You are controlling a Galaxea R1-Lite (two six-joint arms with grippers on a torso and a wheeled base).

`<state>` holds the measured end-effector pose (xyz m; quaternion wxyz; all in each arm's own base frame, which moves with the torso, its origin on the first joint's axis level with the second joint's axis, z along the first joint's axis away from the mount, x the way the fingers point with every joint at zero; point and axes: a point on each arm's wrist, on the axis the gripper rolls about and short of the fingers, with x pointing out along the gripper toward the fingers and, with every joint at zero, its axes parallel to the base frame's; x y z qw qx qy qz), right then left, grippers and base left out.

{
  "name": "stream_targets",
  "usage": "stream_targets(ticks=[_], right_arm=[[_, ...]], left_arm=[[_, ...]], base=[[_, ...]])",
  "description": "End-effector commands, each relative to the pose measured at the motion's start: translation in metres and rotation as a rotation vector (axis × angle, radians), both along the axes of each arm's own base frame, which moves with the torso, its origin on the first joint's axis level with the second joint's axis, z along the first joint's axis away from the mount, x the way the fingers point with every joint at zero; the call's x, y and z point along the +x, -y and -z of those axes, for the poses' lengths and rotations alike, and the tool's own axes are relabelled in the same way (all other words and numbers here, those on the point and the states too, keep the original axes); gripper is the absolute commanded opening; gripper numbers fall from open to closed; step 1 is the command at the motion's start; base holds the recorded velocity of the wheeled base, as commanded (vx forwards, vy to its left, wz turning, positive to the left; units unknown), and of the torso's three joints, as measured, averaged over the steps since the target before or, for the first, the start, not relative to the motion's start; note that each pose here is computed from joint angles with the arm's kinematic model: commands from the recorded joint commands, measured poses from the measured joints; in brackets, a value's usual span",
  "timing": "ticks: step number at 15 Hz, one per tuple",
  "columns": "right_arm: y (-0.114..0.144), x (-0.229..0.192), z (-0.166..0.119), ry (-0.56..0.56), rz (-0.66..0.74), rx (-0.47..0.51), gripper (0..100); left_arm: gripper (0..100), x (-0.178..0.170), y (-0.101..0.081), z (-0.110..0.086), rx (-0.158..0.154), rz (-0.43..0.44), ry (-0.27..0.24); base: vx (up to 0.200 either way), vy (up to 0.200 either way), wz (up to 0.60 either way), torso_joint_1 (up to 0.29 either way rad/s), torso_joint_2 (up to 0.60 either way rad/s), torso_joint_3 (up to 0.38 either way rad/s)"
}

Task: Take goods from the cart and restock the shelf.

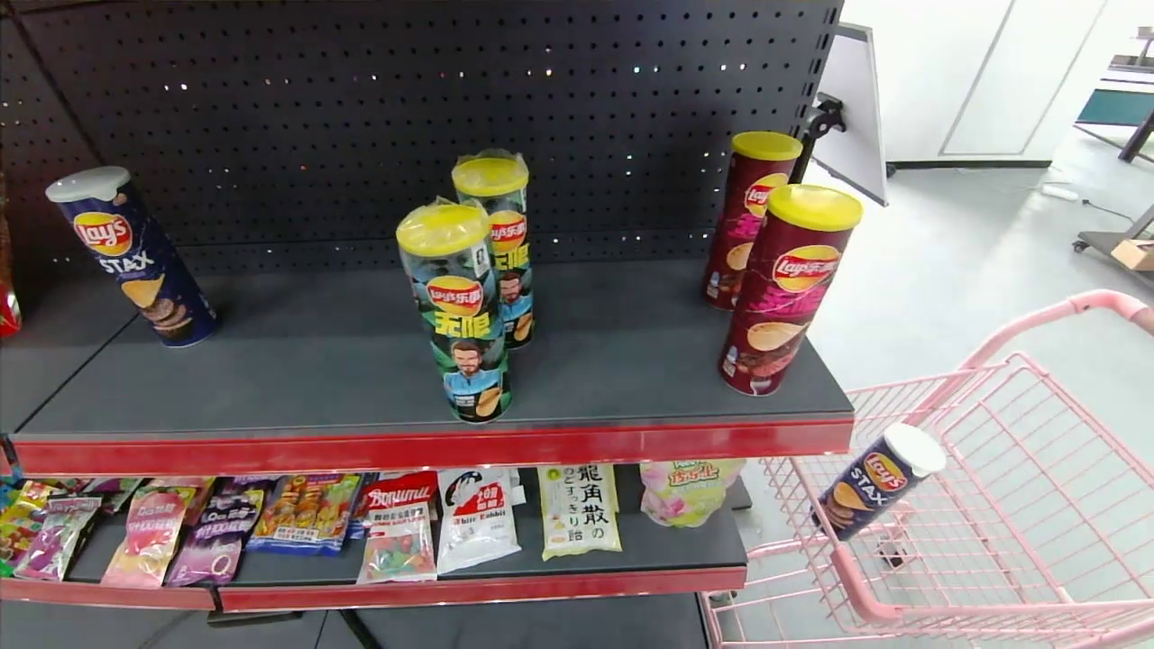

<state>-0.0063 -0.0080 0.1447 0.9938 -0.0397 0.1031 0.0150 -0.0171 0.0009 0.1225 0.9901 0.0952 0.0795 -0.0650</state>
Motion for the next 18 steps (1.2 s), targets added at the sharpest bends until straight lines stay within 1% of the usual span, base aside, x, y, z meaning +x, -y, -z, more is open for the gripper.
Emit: stream_targets(ticks=[1,3,4,6,9,10,11,12,14,17,18], right_arm=[[0.000,0.001,0.000,-0.010,-0.008,-0.004,100],[-0.001,0.001,0.002,-0.013,-0.025,0.000,100],[-0.001,0.000,0.008,-0.020,-0.026,-0.004,100],[0.001,-0.006,0.017,0.007,-0.033,-0.015,100],[0.003,-0.012,0.026,0.042,-0.033,-0.007,100],[0.005,-0.017,0.038,0.074,-0.031,-0.006,100],[0.006,-0.023,0.057,0.133,-0.038,-0.043,100],[0.007,-0.024,0.056,0.147,-0.058,-0.078,100],[0.007,-0.024,0.056,0.147,-0.053,-0.085,100],[0.009,-0.024,0.056,0.144,0.001,-0.056,100],[0.009,-0.024,0.056,0.144,0.019,-0.016,100]], left_arm=[[100,0.000,0.000,0.000,-0.001,0.000,-0.001],[100,0.000,0.000,0.003,-0.001,-0.002,-0.011],[100,0.001,0.000,0.004,-0.002,-0.002,-0.015],[100,0.002,0.000,0.003,-0.002,-0.002,-0.023],[100,0.001,0.000,0.004,0.000,-0.010,-0.015],[100,0.000,0.000,0.004,0.001,-0.016,-0.010],[100,0.000,0.000,0.004,0.001,-0.017,-0.010],[100,0.000,0.000,0.004,0.001,-0.017,-0.009],[100,-0.001,0.000,0.007,0.001,-0.016,-0.009],[100,-0.002,-0.001,0.009,0.000,-0.016,-0.001],[100,-0.003,-0.001,0.010,-0.001,-0.016,0.008]], base=[[0.000,0.000,0.00,0.000,0.00,0.000],[0.000,0.000,0.00,0.000,0.00,0.000],[0.000,0.000,0.00,0.000,0.00,0.000],[0.000,0.000,0.00,0.000,0.00,0.000],[0.000,0.000,0.00,0.000,0.00,0.000],[0.000,0.000,0.00,0.000,0.00,0.000],[0.000,0.000,0.00,0.000,0.00,0.000],[0.000,0.000,0.00,0.000,0.00,0.000],[0.000,0.000,0.00,0.000,0.00,0.000],[0.000,0.000,0.00,0.000,0.00,0.000],[0.000,0.000,0.00,0.000,0.00,0.000]])
